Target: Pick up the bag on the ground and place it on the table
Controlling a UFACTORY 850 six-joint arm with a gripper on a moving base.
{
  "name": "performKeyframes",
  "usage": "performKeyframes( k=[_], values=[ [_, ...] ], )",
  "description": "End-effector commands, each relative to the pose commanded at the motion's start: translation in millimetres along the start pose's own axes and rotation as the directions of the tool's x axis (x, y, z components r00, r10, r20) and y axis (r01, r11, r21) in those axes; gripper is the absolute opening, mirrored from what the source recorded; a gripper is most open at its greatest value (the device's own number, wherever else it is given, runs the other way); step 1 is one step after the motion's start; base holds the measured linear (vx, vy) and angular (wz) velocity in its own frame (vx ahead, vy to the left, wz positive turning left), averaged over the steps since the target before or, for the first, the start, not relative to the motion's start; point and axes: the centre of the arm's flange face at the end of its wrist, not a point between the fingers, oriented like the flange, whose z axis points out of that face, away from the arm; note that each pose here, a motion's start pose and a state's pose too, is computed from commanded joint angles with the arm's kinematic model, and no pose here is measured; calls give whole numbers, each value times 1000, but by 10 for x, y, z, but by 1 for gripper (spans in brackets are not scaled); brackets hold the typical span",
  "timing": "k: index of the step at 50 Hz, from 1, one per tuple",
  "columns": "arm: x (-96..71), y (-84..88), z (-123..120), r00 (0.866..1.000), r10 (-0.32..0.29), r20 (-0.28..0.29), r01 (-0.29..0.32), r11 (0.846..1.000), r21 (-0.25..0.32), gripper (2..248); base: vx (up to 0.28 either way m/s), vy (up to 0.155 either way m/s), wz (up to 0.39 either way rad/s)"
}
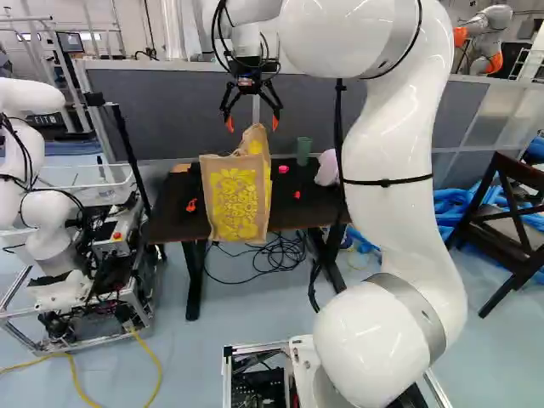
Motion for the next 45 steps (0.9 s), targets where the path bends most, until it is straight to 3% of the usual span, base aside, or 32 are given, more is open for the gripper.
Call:
performKeyframes(
  k=[45],
  values=[
    [0,0,0,1000,0,0,0,1000,0,247,-121,-4,2]
  ],
)
